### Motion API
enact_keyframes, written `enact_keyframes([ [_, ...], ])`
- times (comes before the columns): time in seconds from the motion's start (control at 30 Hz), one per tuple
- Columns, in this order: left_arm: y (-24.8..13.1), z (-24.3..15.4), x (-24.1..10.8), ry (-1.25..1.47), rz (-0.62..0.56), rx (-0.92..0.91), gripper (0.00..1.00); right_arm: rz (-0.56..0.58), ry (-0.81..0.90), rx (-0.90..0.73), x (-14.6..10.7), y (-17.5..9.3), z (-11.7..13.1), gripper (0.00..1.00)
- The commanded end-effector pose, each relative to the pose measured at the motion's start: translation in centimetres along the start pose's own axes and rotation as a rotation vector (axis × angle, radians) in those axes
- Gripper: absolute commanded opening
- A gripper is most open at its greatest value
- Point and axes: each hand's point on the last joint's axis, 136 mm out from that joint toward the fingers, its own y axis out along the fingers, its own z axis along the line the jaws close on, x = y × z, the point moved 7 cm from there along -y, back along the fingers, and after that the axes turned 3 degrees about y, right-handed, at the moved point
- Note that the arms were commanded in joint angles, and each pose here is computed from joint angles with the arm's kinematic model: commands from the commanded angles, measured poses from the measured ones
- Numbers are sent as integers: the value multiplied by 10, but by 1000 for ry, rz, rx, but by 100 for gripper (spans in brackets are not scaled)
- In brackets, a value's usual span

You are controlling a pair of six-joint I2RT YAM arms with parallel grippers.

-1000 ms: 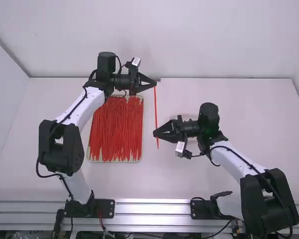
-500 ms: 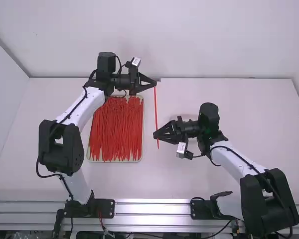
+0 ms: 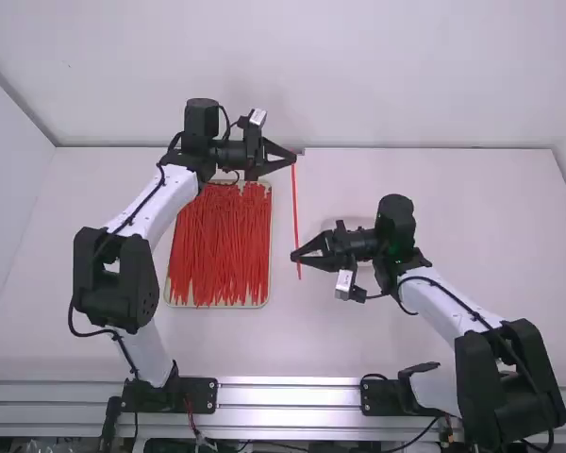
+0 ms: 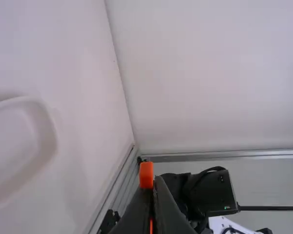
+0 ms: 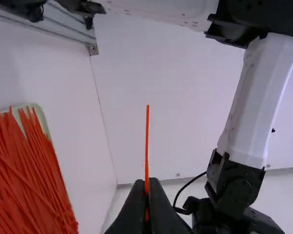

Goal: Fasten the cable tie

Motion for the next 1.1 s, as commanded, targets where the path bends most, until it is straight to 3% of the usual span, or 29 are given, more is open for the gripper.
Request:
enact_keyframes([
  [0.0, 0, -9, 3, 48, 3, -13, 2, -71, 61, 2, 7, 0, 2, 0],
  [0.2, -1, -9, 3, 56, 2, -13, 2, -84, 81, 4, 9, 0, 2, 0],
  [0.57, 0, -9, 3, 102, 2, -13, 2, -79, 332, 13, 9, 0, -8, 0],
  [0.6, 0, -9, 3, 103, 2, -13, 2, -79, 340, 14, 9, 0, -8, 96],
  [1.07, -1, -11, 5, 134, -5, -19, 2, -55, 396, 6, 7, 0, -13, 99],
])
